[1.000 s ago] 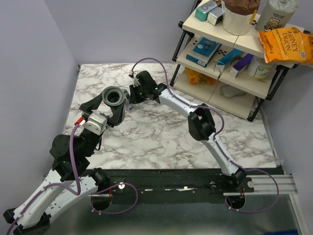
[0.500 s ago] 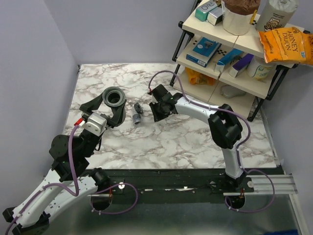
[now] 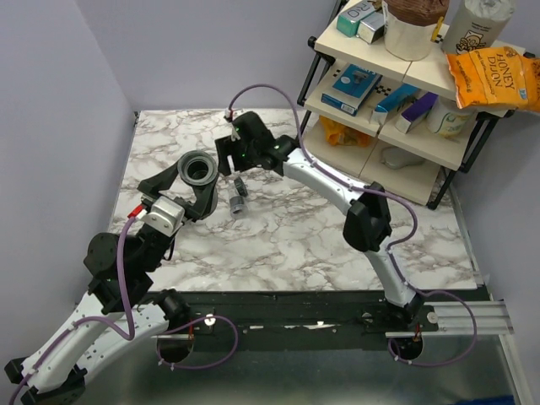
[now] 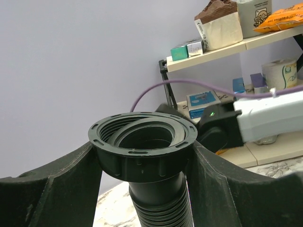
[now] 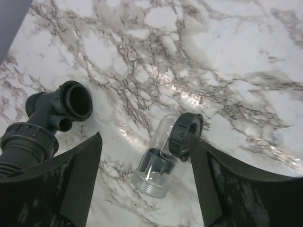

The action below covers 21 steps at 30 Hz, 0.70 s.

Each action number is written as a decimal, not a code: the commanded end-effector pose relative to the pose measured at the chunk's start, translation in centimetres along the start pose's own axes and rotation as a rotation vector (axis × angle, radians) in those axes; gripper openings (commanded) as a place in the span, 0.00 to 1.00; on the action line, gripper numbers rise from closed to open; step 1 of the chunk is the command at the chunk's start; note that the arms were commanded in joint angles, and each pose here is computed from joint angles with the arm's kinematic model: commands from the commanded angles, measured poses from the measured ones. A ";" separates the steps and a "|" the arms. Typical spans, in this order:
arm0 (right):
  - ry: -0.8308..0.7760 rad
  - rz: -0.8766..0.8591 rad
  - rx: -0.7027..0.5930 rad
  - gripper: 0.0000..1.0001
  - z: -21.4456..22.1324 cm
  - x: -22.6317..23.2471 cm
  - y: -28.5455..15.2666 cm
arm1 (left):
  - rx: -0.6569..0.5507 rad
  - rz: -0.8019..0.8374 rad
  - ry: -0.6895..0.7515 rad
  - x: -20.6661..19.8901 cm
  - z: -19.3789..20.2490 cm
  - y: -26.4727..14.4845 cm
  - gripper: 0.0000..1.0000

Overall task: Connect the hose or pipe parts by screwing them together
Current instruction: Move the adaptor to the center of the board.

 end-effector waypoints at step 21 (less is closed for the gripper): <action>-0.208 0.161 0.423 0.85 13.7 1.3 -0.4 | -0.099 0.045 -0.039 -0.3 -2.2 -0.4 0.00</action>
Point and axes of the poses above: each gripper's point midway between its finger pads, its own y axis out along the fingers, its own x axis along the line the jaws close on, z = x × y, the point moved 8 cm from there along -y, back along the fingers, and after that the axes turned 14 degrees about -y, right-handed, at the moved point
